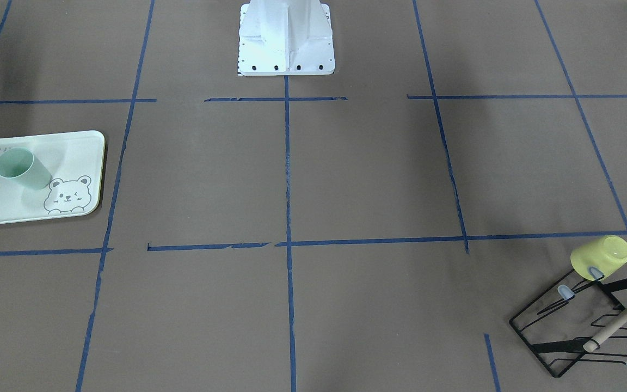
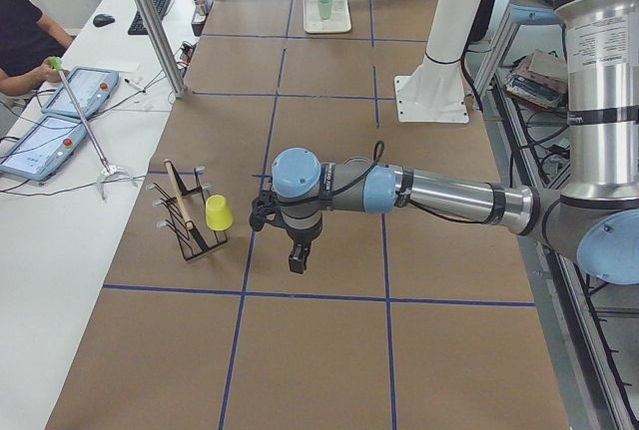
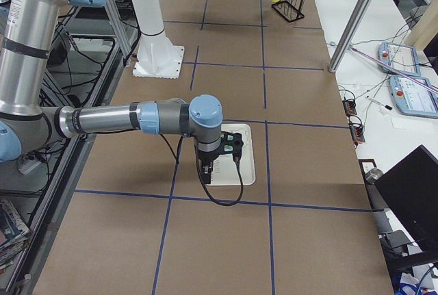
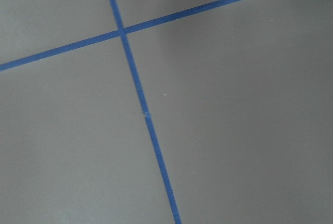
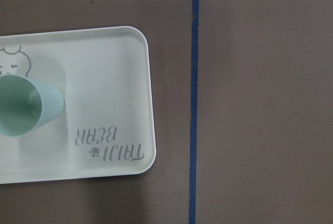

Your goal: Left arm grabs green cup and hands to right arm on tray

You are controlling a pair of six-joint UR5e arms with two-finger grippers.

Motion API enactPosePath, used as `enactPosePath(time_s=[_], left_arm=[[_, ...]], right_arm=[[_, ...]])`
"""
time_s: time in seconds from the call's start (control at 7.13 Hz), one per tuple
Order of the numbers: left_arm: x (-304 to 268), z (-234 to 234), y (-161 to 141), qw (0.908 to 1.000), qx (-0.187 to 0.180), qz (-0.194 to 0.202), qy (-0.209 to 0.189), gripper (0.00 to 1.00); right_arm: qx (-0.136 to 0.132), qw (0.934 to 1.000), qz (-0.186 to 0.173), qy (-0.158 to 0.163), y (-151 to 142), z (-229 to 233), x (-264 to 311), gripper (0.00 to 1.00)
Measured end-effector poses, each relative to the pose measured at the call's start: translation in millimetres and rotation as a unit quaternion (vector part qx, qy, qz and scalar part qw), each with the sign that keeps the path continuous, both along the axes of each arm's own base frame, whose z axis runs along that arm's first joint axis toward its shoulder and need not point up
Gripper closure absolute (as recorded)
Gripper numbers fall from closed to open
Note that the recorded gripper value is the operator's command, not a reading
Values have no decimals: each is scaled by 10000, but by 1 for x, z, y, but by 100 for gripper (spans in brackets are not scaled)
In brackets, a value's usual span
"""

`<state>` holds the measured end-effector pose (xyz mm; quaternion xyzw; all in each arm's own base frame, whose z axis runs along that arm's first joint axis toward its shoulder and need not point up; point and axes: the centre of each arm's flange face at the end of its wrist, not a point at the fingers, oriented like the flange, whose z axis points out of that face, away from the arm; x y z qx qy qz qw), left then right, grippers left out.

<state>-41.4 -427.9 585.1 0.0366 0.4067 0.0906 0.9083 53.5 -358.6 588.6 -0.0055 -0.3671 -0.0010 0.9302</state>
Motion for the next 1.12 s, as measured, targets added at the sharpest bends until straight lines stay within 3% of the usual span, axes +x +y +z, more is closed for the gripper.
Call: enactPosePath(time_s=[0.42, 0.84, 1.12], left_arm=[[0, 11, 1, 9999, -95, -27, -17, 0], [-2, 19, -3, 10000, 85, 45, -20, 0], [-3, 16, -5, 9998, -195, -52, -87, 0]], right_arm=[[-52, 10000, -54, 8, -1, 8, -3, 0], [74, 9997, -251, 25, 0, 12, -3, 0], [77, 9996, -259, -6, 0, 12, -3, 0]])
